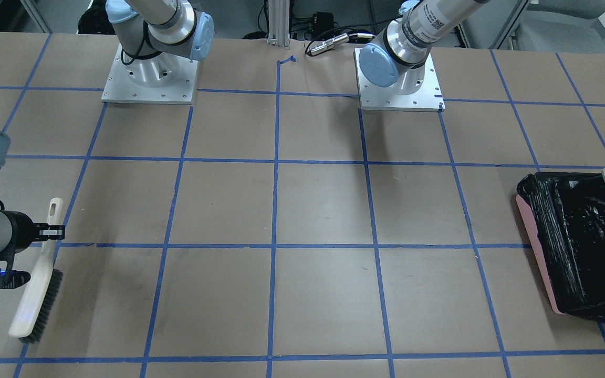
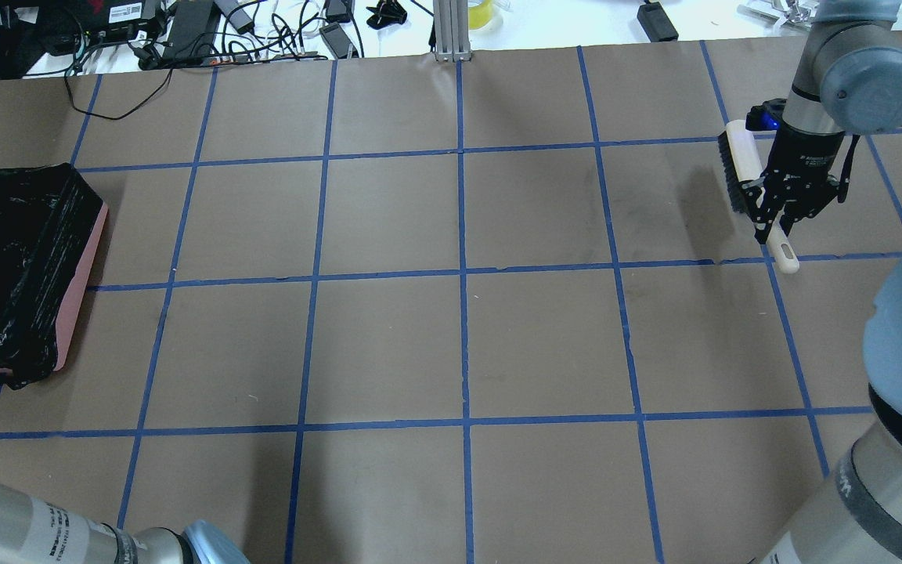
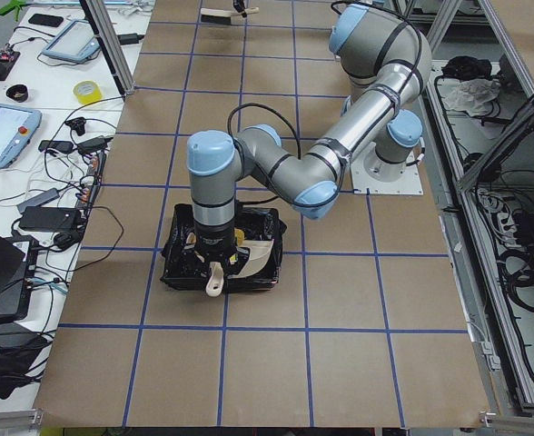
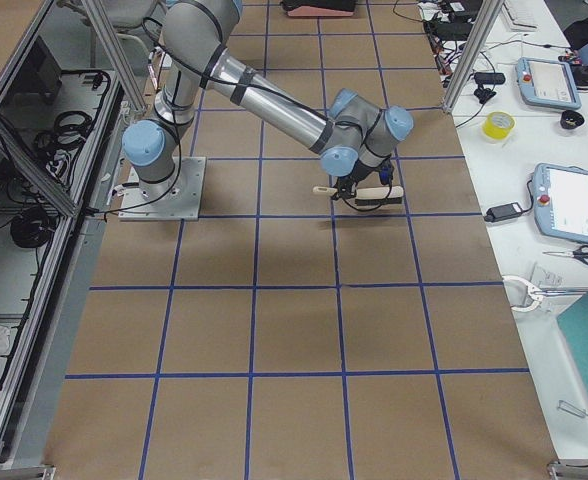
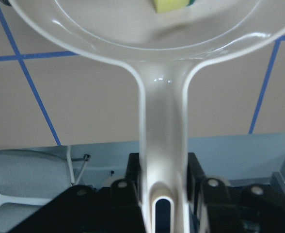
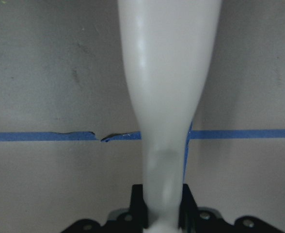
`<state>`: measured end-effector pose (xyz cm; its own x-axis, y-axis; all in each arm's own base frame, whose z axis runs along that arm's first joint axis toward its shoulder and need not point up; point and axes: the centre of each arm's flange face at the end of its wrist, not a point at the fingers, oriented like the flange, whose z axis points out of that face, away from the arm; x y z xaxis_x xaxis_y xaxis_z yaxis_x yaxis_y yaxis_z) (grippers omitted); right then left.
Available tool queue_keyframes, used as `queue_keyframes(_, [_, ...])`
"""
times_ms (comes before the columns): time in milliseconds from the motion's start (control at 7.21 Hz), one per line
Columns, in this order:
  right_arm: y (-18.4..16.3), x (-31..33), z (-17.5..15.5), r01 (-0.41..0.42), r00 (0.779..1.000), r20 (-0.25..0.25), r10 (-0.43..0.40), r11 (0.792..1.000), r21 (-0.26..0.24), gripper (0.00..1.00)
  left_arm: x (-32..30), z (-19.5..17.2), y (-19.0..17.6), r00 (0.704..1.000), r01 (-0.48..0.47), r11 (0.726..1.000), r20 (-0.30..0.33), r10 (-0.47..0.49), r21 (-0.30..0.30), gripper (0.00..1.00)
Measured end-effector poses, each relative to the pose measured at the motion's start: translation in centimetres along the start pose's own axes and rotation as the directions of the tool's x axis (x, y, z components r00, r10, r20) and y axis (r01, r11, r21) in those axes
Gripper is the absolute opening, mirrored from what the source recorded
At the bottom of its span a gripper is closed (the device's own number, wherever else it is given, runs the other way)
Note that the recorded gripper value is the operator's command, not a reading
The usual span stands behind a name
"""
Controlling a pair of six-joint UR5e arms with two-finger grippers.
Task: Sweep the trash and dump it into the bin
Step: 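Tilt the dustpan over the bin with the left gripper to dump the items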
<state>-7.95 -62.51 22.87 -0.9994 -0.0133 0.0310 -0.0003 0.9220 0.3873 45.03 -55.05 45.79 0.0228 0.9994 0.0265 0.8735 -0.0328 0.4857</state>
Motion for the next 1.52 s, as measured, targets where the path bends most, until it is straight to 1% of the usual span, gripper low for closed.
queue_keyframes(139, [-0.3,0.0,0.5,-0.002,1.0,0.002,0.002,1.0,-0.004,0.0,-0.8,-0.5,-1.5,0.999,0.038,0.997,-0.023,-0.04,-0.061,0.0])
queue_keyframes(277, [-0.5,0.0,0.8,-0.003,1.0,0.005,0.003,1.0,-0.009,0.0,-1.0,-0.3,-2.8,0.995,0.097,0.987,-0.023,-0.1,-0.128,0.0])
queue_keyframes(416, [-0.6,0.0,1.1,-0.002,1.0,0.009,0.002,1.0,-0.013,0.0,-1.0,-0.4,-4.3,0.992,0.121,0.976,-0.012,-0.125,-0.183,0.0])
queue_keyframes(554, [-0.7,-0.1,1.3,0.001,1.0,0.012,-0.001,1.0,-0.017,0.0,-1.1,-1.2,-5.9,0.994,0.108,0.97,0.006,-0.11,-0.217,0.0])
queue_keyframes(693, [-0.8,-0.1,1.6,0.003,1.0,0.015,-0.003,1.0,-0.021,0.15,-1.1,-2.1,-6.8,0.996,0.094,0.968,0.017,-0.093,-0.232,0.0])
queue_keyframes(832, [-0.9,-0.1,1.7,0.003,1.0,0.017,-0.003,1.0,-0.022,0.29,-1.0,-2.8,-7.2,0.997,0.081,0.969,0.023,-0.078,-0.234,0.0])
queue_keyframes(970, [-0.9,-0.1,1.7,0.001,1.0,0.019,-0.001,1.0,-0.022,0.39,-1.0,-3.5,-7.1,0.997,0.068,0.974,0.036,-0.062,-0.214,0.0])
queue_keyframes(1109, [-1.0,-0.1,1.7,0.001,1.0,0.02,0.0,1.0,-0.021,0.55,-0.9,-4.3,-6.9,0.998,0.052,0.984,0.053,-0.044,-0.17,0.0])
queue_keyframes(1248, [-0.9,-0.1,1.7,0.002,1.0,0.022,-0.002,1.0,-0.021,0.73,-0.9,-5.5,-6.7,0.998,0.03,0.994,0.066,-0.022,-0.109,0.0])
queue_keyframes(1386, [-0.9,-0.2,1.6,0.005,1.0,0.024,-0.004,1.0,-0.019,0.75,-1.0,-6.7,-6.9,0.996,0.006,0.999,0.085,-0.003,-0.032,0.0])
queue_keyframes(1525, [-0.8,-0.2,1.5,0.006,1.0,0.025,-0.005,1.0,-0.018,0.93,-1.3,-7.4,-7.8,0.995,-0.012,0.999,0.104,0.006,0.053,0.0])
